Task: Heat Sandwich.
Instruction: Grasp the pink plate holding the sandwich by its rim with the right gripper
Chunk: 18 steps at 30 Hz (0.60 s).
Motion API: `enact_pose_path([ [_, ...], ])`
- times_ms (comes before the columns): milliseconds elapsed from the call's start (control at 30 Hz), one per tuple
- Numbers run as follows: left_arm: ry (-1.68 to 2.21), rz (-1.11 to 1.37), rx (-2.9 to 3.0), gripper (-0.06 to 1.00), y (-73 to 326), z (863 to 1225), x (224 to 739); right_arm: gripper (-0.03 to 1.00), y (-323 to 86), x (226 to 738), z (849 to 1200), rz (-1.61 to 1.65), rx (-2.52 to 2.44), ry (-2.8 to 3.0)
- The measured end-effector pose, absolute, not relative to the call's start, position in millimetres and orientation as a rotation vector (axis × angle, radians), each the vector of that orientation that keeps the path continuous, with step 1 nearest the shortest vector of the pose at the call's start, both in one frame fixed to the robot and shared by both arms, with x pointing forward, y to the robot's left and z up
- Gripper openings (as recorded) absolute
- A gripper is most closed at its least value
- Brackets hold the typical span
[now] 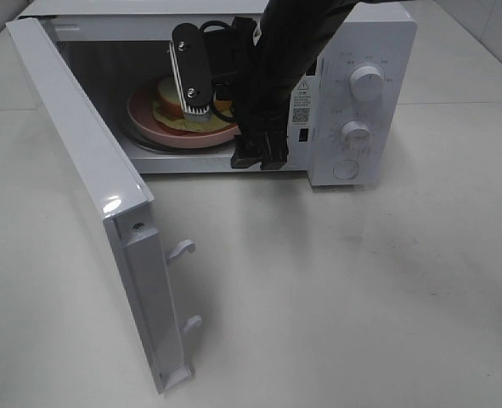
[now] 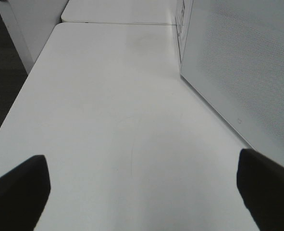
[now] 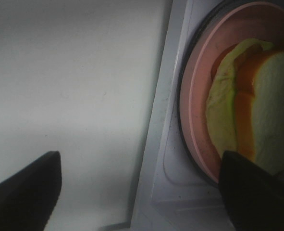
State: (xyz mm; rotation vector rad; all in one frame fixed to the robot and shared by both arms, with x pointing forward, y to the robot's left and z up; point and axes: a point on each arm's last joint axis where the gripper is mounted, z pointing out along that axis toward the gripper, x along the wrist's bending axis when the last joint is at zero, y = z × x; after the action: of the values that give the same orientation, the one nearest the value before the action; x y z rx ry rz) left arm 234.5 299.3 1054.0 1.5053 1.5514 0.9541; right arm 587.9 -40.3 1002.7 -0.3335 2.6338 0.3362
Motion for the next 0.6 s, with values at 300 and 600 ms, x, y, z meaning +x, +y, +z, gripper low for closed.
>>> enact_pose_path([
  [300, 1.551, 0.954, 1.505, 0.99, 299, 1054, 235, 0.83, -21, 601, 987, 0.354, -0.352, 2.615],
  [600, 1.551, 0.954, 1.505, 0.99, 299, 1054, 235, 0.81, -7, 614, 972, 0.357, -0.361, 2.613],
])
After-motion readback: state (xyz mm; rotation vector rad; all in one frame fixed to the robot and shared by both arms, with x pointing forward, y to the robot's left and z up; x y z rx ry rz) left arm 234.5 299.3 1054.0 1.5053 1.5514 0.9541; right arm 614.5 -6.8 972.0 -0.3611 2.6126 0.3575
